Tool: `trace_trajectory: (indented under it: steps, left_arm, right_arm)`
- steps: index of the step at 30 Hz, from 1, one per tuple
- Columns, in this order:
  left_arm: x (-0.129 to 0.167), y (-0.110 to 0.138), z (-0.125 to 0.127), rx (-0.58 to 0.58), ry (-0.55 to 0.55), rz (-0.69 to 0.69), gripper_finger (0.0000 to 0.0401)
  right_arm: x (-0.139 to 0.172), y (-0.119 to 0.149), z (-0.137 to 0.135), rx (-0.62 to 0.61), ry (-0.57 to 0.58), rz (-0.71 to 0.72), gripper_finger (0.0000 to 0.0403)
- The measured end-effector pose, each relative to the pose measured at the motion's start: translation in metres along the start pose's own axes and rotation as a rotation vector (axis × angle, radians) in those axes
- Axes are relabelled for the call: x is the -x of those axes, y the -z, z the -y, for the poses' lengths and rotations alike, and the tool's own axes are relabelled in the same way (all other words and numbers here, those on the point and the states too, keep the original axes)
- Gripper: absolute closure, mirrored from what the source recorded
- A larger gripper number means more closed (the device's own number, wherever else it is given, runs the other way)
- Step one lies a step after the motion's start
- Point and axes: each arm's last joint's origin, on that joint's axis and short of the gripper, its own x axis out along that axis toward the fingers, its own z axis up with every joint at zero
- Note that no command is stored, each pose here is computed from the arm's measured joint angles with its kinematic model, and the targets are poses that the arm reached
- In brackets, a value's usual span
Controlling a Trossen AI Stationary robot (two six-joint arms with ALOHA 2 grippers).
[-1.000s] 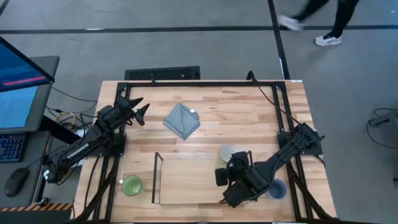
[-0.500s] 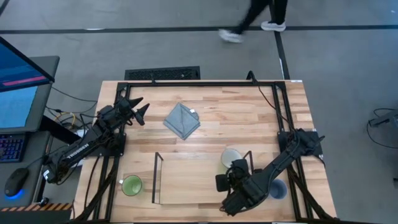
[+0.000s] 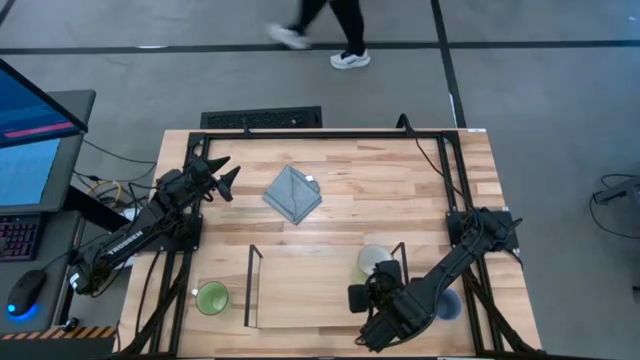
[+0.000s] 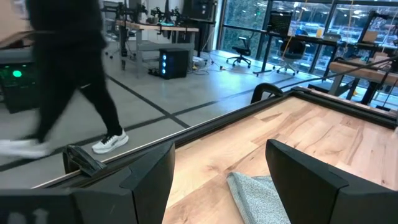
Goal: Stack small to large cups/mugs on shelf
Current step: Put the light green mug on the shelf
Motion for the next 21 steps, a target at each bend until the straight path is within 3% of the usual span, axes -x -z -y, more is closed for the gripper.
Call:
trace_trajectory:
  steps: [21]
  left_arm:
    - [0.0,0.0001,0.0,0.001,0.001,-0.001,0.0158]
  right_arm:
    - [0.0013,0.0061,-0.0035,0.005,-0.02,-0.088,0.0338]
